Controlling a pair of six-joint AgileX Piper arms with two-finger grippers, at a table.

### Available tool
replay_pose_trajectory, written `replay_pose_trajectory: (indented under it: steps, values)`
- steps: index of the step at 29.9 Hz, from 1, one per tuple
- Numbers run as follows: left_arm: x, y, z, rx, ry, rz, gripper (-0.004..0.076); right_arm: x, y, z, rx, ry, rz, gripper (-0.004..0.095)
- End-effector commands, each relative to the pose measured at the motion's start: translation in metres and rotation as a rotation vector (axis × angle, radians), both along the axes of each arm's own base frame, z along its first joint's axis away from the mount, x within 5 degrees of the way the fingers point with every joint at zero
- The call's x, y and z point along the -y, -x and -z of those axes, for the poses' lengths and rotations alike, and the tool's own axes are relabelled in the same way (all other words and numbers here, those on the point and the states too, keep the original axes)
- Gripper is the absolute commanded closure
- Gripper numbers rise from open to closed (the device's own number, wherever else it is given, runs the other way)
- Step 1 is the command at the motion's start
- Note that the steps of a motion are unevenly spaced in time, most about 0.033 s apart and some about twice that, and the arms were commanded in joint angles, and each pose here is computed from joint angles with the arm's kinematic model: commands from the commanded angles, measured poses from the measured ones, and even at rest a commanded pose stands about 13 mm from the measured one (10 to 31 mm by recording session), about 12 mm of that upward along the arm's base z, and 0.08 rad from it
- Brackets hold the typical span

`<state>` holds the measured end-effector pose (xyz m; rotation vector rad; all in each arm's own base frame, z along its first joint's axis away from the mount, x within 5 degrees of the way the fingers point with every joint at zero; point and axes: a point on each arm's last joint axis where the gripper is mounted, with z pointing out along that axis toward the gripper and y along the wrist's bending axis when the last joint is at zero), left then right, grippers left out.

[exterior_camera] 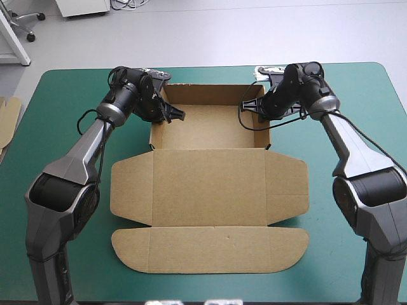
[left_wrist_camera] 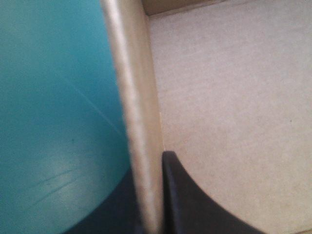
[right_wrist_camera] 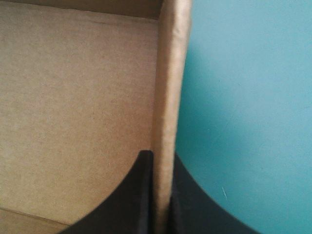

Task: Fold the box

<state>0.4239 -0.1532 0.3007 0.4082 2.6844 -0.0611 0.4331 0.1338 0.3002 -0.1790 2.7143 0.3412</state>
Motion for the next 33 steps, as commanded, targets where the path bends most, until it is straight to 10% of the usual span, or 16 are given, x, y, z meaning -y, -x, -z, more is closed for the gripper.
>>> replay_pose_trajectory:
  steps: [1, 33]
  values:
    - [-0.004, 0.002, -0.030, 0.131, -0.017, 0.010, 0.0738, 0.001, 0.006, -0.016, 0.018, 0.027, -0.042, 0.0920]
    - [-0.006, -0.024, 0.017, 0.064, 0.033, -0.094, 0.0738, -0.007, -0.010, 0.010, -0.010, 0.112, -0.026, 0.0921]
